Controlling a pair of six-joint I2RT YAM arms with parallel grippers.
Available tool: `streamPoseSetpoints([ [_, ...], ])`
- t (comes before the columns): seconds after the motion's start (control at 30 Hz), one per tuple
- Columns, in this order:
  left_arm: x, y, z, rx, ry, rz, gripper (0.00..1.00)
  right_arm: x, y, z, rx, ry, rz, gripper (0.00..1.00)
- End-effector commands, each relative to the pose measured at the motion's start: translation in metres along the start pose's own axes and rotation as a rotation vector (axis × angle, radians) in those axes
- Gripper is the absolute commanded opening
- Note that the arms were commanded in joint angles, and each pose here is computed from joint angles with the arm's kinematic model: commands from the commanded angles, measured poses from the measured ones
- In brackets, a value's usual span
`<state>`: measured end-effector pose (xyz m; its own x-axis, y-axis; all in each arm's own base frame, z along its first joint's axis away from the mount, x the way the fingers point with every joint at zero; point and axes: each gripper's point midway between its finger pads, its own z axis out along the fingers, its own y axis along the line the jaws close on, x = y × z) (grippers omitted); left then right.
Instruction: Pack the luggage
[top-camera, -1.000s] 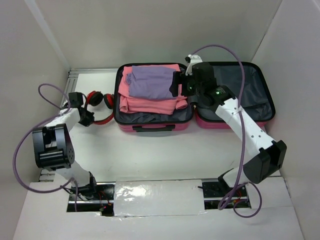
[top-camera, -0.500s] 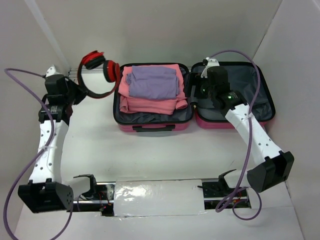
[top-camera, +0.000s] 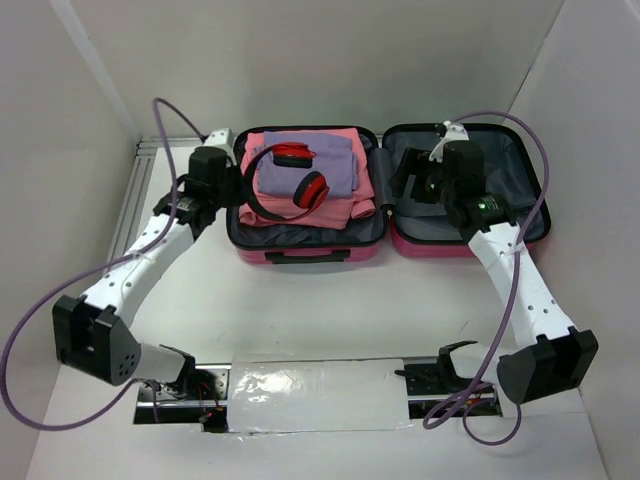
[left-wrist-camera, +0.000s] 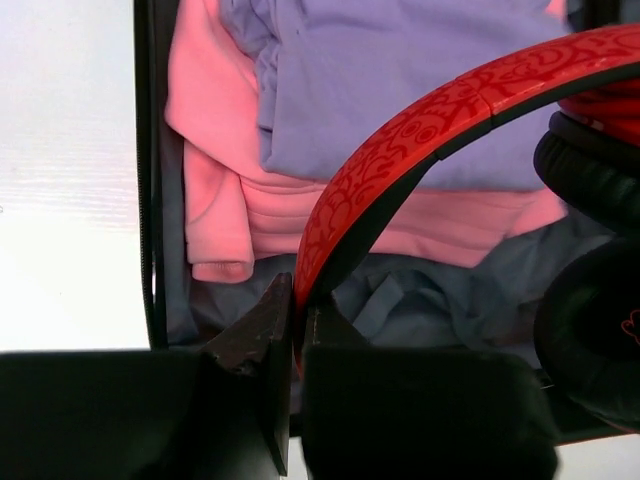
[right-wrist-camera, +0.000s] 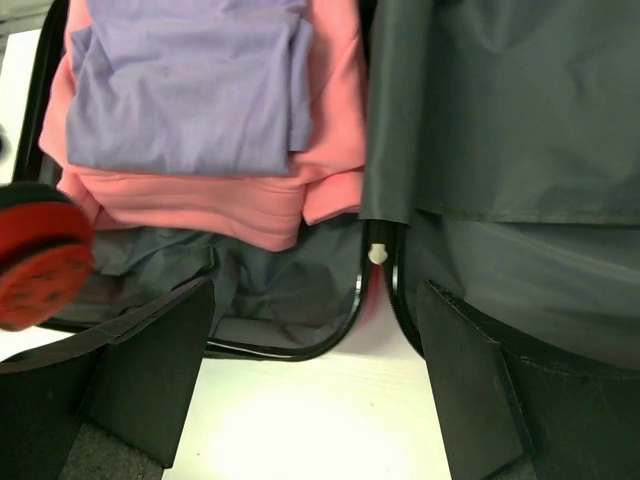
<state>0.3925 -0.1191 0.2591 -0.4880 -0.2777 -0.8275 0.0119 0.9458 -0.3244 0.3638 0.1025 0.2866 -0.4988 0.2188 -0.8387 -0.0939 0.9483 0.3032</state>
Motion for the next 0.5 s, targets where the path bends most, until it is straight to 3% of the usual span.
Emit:
streamPoseSetpoints([
  [0.0,-0.029,-0.023,0.023,0.008,-0.121,0.065,0.0,-0.002,-0.013,-0.006,0.019,-0.019,0.006,0.88],
  [0.3,0.028,-0.015,0.076,-0.119,-0.049,0.018,0.0,0.007,-0.031,0.0,0.035,0.008,0.027,0.9],
  [0.47,0.056,-0.03,0.089,-0.101,-0.034,0.169,0.0,0.012,-0.041,0.002,0.059,0.02,0.039,0.9],
])
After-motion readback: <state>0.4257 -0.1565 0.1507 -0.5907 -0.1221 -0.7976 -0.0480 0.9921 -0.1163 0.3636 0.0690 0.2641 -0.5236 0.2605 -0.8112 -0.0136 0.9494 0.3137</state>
